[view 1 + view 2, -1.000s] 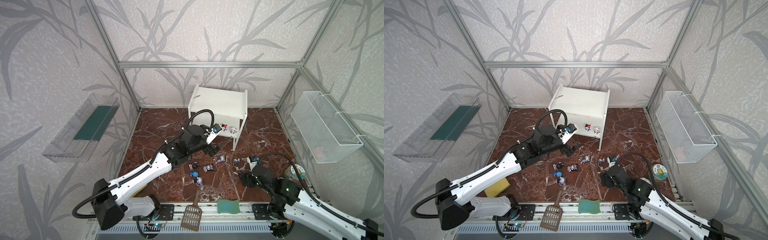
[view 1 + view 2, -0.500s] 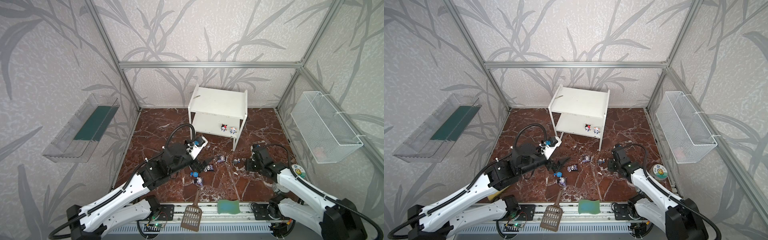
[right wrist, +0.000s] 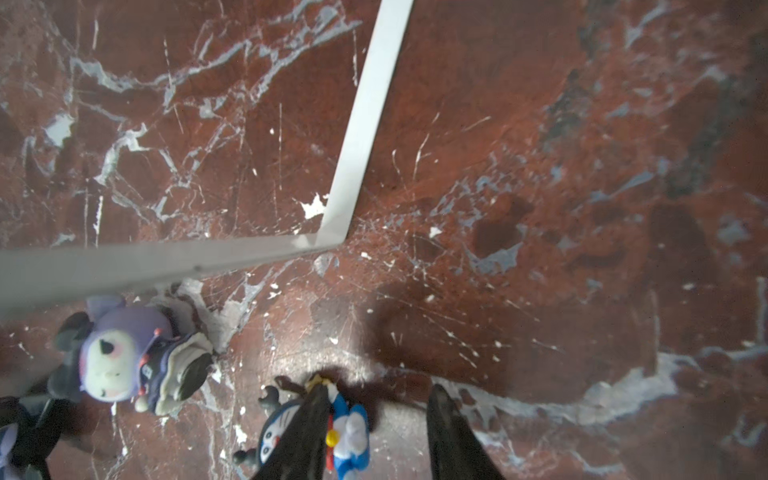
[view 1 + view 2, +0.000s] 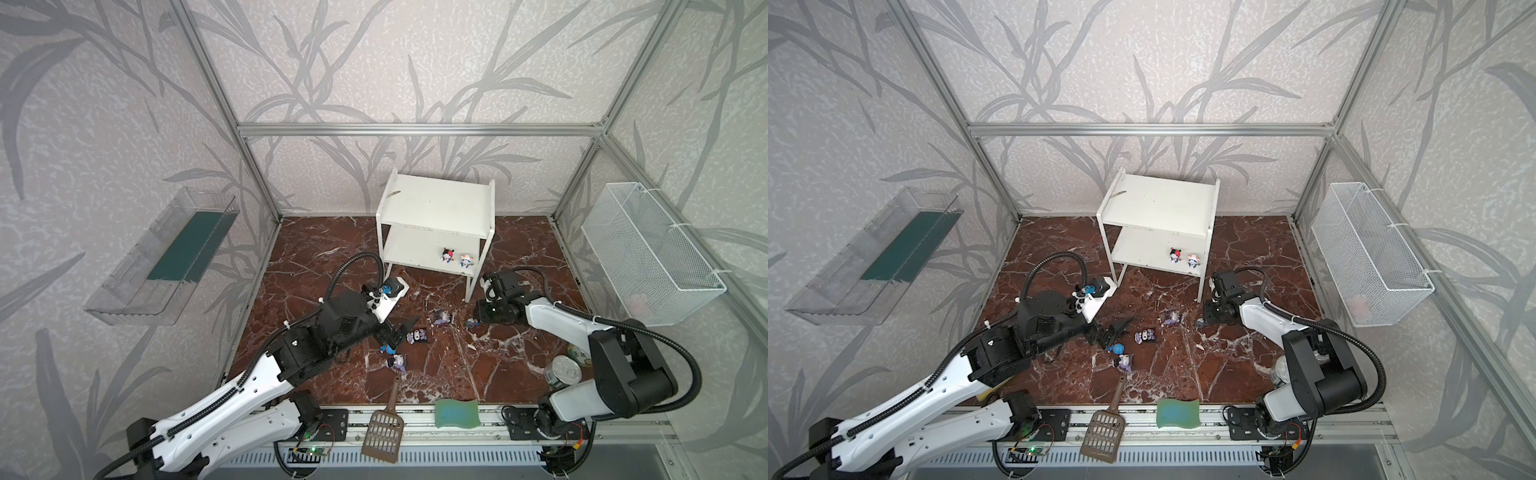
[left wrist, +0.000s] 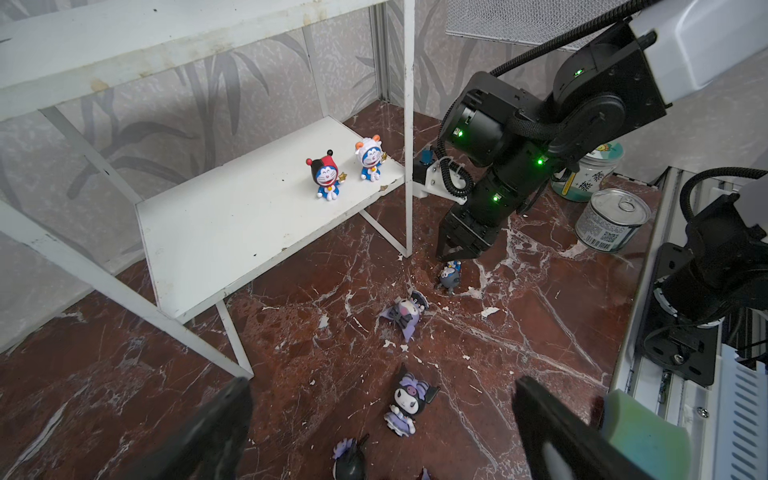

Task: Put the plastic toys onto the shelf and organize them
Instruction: 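Lower the right gripper over the gray-hat Doraemon figure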

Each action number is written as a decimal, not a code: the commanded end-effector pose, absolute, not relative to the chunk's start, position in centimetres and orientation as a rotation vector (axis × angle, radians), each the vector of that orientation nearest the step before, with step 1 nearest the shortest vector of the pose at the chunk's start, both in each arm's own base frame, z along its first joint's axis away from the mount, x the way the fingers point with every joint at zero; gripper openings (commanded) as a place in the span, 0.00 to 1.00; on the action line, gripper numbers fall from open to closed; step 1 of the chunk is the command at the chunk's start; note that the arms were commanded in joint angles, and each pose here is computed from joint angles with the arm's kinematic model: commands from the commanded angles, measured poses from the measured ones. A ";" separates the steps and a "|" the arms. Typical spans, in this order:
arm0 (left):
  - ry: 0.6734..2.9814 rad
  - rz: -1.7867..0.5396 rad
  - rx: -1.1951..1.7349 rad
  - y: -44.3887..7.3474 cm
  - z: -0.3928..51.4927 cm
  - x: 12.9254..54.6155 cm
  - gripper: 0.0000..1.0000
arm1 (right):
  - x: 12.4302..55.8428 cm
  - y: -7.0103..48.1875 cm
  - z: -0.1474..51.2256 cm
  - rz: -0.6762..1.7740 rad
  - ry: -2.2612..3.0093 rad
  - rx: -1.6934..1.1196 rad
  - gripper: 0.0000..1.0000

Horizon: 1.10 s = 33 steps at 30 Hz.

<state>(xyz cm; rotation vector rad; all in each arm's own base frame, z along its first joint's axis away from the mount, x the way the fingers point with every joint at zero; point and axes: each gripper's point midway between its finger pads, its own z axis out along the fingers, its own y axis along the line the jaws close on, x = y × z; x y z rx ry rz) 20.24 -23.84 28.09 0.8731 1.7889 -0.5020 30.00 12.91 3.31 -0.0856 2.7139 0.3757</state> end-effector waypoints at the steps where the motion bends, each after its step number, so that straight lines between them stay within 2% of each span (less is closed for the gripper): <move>1: 1.787 -0.504 0.854 -23.5 28.2 20.1 0.99 | 29.2 13.5 3.3 0.432 2.730 -0.119 0.39; 21: 1.774 -0.517 0.855 -23.5 28.4 19.8 0.99 | 20.6 17.1 3.6 0.524 2.777 -0.159 0.36; 33: 1.778 -0.534 0.865 -23.9 28.4 19.7 0.99 | 20.2 17.5 6.6 0.564 2.678 -0.147 0.37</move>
